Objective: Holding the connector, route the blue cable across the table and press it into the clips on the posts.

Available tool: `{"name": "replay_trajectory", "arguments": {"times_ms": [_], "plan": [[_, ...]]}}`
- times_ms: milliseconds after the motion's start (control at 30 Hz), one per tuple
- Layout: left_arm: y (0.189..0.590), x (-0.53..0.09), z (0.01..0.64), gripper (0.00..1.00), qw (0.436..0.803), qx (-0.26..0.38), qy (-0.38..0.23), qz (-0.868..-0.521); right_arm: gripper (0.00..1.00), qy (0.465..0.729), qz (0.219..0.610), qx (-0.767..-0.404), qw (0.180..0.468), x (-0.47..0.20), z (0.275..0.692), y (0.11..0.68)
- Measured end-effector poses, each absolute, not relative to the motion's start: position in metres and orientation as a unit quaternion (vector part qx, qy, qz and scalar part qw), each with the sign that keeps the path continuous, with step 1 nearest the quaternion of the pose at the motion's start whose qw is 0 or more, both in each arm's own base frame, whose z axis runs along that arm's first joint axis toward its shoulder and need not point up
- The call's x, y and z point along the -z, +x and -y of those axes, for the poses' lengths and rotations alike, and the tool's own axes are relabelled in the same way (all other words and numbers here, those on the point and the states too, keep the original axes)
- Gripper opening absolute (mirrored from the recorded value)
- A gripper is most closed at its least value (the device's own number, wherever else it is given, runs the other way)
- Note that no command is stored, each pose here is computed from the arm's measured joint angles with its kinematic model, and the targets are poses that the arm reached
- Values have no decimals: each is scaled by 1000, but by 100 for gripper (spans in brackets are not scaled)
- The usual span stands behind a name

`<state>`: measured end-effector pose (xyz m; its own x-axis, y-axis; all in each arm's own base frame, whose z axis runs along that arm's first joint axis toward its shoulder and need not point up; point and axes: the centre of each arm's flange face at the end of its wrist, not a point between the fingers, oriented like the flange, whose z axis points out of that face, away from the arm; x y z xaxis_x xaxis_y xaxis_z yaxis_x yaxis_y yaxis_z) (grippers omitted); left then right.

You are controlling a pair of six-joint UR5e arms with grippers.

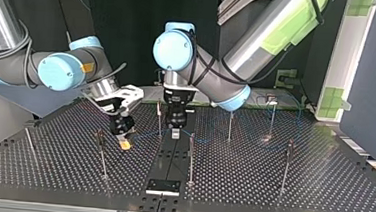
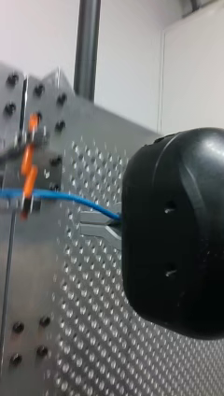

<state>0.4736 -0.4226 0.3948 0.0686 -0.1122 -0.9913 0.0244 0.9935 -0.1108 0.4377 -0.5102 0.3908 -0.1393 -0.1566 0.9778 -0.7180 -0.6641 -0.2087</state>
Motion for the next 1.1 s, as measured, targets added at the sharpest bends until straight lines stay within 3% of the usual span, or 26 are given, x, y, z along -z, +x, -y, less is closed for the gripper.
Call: {"name": "replay_trajectory", "arguments": {"times_ms": [433, 767, 1100], "plan": [[449, -363, 430, 0, 729, 79, 7, -680, 0, 649, 367, -635, 203, -346, 490, 428], [438, -329, 425, 0, 723, 84, 9, -686, 0, 645, 382, -627, 212, -338, 477, 412], [422, -292, 417, 0, 710, 86, 25, -699, 0, 658, 404, -592, 230, -305, 465, 398]]}}
